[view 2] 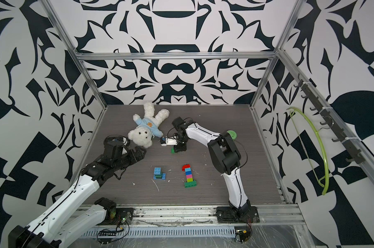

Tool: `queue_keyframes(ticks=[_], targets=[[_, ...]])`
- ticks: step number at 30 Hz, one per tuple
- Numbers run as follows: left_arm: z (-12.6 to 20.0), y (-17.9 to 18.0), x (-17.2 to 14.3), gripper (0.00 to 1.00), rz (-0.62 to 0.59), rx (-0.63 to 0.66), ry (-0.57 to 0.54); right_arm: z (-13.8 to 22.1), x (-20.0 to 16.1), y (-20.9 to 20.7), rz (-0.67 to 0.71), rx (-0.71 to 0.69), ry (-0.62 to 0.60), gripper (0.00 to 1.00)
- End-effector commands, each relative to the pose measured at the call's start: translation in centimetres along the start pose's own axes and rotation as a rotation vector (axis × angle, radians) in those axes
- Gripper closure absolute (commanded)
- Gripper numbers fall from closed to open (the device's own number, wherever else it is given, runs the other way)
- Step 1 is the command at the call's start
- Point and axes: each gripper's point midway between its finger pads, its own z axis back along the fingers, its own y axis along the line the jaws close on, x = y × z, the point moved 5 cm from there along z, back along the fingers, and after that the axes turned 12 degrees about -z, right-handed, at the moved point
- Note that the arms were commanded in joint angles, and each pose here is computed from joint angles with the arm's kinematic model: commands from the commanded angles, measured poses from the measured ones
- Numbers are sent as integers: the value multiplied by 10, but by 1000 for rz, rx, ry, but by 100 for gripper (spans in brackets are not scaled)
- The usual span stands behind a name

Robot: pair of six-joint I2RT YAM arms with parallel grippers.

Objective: Assemble the number 1 with lego
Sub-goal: Pick up the lego brick from the center of the board.

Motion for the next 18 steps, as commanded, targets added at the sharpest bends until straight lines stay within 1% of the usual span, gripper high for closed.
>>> queue_keyframes(ticks=[1,6,10,14,18], targets=[[4,-3,4,1,22,-21,-22,56,24,14,-30,-30,-112,80],[11,-1,2,2,59,-22,-34,89,34,35,-89,-30,-177,80],[15,2,-3,2,93,-20,-29,107,43,64,-109,-11,-205,80],[17,5,-7,2,121,-10,-35,116,53,100,-100,12,-206,80],[19,10,-11,2,151,4,-35,112,62,132,-94,16,-177,80]])
